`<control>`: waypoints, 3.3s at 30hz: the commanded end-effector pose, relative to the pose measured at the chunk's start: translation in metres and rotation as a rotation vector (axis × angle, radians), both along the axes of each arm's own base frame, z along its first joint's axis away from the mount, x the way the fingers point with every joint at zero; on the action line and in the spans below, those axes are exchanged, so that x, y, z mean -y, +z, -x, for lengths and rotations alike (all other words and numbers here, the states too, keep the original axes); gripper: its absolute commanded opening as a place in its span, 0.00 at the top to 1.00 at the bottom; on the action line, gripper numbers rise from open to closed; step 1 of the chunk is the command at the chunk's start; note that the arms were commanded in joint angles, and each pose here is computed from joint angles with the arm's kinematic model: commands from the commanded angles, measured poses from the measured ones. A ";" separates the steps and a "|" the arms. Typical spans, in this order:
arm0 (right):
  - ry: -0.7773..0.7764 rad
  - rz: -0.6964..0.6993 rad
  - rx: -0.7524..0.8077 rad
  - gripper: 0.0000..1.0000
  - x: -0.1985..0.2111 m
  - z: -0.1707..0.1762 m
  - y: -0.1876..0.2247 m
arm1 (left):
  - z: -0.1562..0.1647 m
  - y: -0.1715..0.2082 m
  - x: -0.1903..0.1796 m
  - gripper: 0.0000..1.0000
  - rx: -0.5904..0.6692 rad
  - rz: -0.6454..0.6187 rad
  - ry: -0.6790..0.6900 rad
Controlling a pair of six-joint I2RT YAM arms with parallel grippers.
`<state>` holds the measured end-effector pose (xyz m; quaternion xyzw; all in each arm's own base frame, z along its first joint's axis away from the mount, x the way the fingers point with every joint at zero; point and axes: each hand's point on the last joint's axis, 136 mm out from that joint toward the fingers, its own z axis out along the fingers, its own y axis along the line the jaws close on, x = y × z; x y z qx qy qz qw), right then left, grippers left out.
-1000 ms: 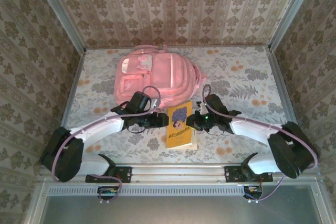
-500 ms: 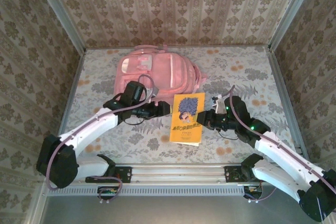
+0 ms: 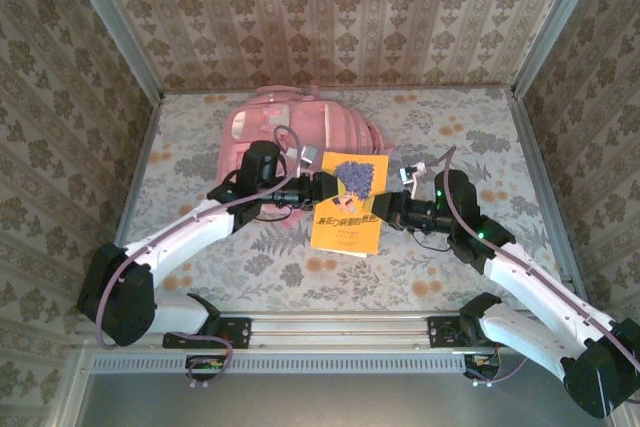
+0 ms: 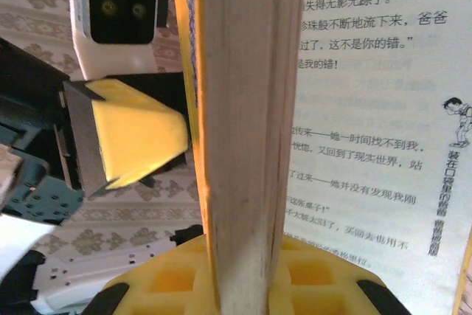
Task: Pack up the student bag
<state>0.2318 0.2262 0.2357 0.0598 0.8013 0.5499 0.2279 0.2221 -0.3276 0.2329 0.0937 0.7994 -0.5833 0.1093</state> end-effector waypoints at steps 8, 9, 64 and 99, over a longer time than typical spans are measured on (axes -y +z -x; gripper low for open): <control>-0.064 -0.028 0.055 0.80 0.011 -0.027 0.018 | -0.006 0.050 0.007 1.00 0.067 0.144 -0.009; -0.075 -0.019 0.053 0.68 0.013 -0.029 0.017 | -0.010 0.052 0.006 1.00 0.072 0.149 0.010; -0.724 -0.036 0.175 1.00 0.109 -0.064 0.021 | -0.125 0.004 -0.026 0.44 0.167 -0.366 0.406; -0.582 0.043 0.160 1.00 0.102 -0.057 -0.029 | -0.232 -0.067 0.027 0.69 0.172 -0.479 0.247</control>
